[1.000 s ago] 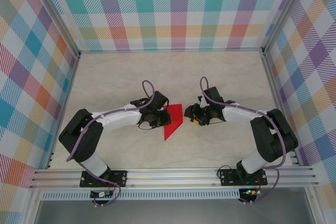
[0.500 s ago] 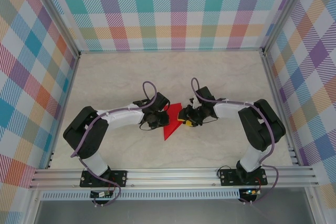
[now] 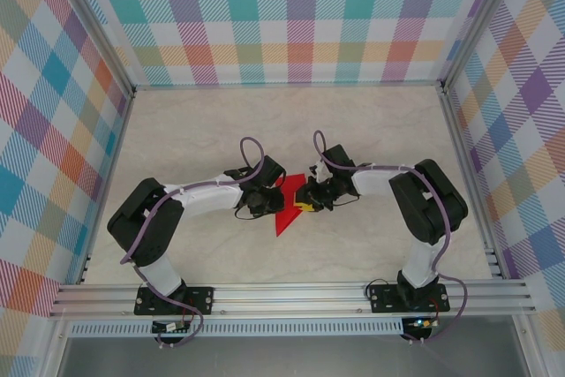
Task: Fold a paper plane with a square sheet of paper (pick it up from the middle)
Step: Third fold the triangle at the center of the table, then fourth fold the wing at the center of the table.
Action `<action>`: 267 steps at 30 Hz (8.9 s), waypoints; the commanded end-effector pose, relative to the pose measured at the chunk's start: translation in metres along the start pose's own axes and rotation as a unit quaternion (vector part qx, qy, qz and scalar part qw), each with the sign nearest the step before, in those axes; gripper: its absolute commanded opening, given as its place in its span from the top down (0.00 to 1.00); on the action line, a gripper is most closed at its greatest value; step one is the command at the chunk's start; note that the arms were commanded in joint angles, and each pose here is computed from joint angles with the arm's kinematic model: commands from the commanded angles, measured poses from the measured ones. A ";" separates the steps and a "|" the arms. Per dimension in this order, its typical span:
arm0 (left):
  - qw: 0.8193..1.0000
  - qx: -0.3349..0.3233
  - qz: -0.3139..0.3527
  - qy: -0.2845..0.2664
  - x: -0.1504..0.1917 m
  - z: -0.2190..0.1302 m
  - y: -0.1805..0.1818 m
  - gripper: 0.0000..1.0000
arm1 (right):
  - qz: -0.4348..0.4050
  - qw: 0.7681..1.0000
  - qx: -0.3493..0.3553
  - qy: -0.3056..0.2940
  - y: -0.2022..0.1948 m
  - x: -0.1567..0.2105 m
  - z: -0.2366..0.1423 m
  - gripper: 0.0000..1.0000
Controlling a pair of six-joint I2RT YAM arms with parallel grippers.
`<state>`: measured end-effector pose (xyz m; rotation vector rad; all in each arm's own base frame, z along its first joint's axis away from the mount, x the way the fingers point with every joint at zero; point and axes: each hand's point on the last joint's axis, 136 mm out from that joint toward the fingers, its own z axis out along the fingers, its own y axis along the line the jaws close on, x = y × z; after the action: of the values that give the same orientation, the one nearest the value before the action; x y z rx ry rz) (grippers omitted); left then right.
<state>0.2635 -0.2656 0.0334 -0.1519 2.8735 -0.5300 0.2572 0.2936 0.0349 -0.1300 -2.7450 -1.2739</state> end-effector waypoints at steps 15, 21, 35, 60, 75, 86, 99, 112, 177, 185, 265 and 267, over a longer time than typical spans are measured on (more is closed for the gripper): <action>0.992 -0.019 0.021 -0.126 -0.047 -0.122 0.016 0.63 | -0.049 0.981 0.044 -0.182 0.063 -0.021 -0.093 0.94; 0.985 0.007 0.043 -0.165 -0.056 -0.140 0.011 0.41 | -0.036 0.973 0.074 -0.214 0.068 -0.022 -0.106 0.94; 0.954 0.111 0.187 -0.206 -0.057 -0.091 -0.020 0.00 | 0.119 0.962 0.063 -0.237 0.041 -0.048 -0.059 0.95; 0.848 0.166 0.443 -0.240 -0.027 -0.015 -0.053 0.34 | 0.254 0.944 0.118 -0.173 0.004 -0.026 -0.040 0.96; 0.834 0.183 0.468 -0.229 -0.012 -0.005 -0.063 0.47 | 0.269 0.941 0.130 -0.161 0.006 -0.027 -0.041 0.95; 0.838 0.199 0.447 -0.240 -0.008 -0.020 -0.062 0.47 | 0.274 0.939 0.138 -0.157 0.003 -0.028 -0.038 0.95; 0.843 0.198 0.448 -0.224 -0.003 0.000 -0.068 0.63 | 0.280 0.940 0.129 -0.147 0.010 -0.029 -0.036 0.95; 0.852 0.188 0.429 -0.233 -0.008 0.006 -0.064 0.81 | 0.278 0.940 0.132 -0.145 0.007 -0.027 -0.043 0.86; 0.953 0.257 0.128 -0.092 0.000 0.024 -0.055 0.91 | -0.135 0.984 0.040 -0.112 -0.002 -0.035 -0.046 0.52; 0.955 0.262 0.090 -0.107 -0.003 0.021 -0.050 0.92 | -0.126 0.986 0.047 -0.101 -0.008 -0.037 -0.040 0.52; 0.969 0.243 0.052 -0.011 -0.008 0.022 -0.062 0.79 | -0.026 0.973 0.222 -0.058 -0.083 -0.043 -0.022 0.53; 0.971 0.235 0.051 -0.010 -0.007 0.024 -0.059 0.79 | -0.024 0.971 0.229 -0.057 -0.084 -0.043 -0.021 0.54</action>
<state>0.2734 -0.3305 0.0383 0.0760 2.6087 -1.1914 0.3059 0.2538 0.0223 -0.0313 -3.0574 -0.9497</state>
